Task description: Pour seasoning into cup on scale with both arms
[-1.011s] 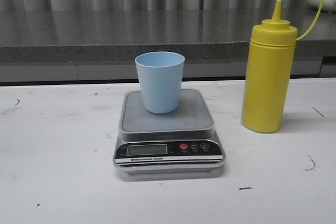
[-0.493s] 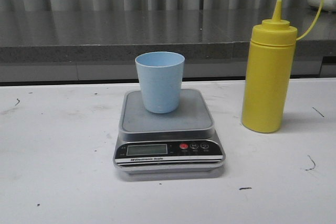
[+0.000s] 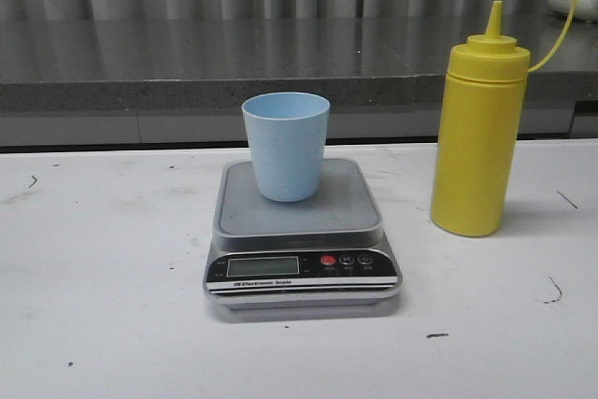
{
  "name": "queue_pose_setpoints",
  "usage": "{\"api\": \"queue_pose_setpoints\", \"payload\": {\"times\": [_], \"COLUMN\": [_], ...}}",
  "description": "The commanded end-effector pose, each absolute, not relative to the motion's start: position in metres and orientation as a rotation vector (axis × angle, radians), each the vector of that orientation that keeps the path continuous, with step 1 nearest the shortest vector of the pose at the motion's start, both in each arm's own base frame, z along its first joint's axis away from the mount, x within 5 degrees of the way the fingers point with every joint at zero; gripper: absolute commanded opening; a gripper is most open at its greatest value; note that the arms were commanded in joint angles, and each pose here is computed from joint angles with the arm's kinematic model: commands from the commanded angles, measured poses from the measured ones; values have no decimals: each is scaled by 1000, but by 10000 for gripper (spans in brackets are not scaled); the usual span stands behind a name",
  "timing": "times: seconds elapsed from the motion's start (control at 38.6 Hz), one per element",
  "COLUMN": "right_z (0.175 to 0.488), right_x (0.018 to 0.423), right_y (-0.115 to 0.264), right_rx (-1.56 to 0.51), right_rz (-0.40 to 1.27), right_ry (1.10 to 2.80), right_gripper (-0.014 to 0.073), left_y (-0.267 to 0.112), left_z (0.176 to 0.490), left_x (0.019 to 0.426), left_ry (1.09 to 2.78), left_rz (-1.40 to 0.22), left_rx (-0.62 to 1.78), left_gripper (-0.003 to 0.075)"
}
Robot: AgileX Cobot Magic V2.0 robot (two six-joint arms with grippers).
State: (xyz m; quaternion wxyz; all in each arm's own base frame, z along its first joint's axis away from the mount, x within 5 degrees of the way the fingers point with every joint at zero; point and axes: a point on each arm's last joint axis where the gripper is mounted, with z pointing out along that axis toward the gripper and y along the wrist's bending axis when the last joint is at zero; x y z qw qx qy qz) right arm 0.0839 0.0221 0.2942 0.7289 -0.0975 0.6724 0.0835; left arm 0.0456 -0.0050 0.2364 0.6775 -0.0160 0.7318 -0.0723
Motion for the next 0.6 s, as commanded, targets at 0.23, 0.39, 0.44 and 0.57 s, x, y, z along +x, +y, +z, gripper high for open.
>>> {"api": "queue_pose_setpoints", "payload": {"times": [0.23,0.39,0.44,0.57], "right_z": [308,308,308,308], "right_x": [85,85,85,85], "right_y": [17,17,17,17], "right_rx": [-162,-162,-162,-162], "right_rz": [148,148,148,148], "right_ry": [1419,1419,1419,1419], "right_gripper": [-59,-59,-59,-59], "left_y": [0,0,0,0], "left_z": [198,197,197,197], "left_x": [56,56,56,56], "left_ry": [1569,1575,1575,1575], "left_rz": [-113,-113,-113,-113], "left_rx": [-115,-116,-116,-116], "left_gripper": [-20,-20,-20,-20]}}
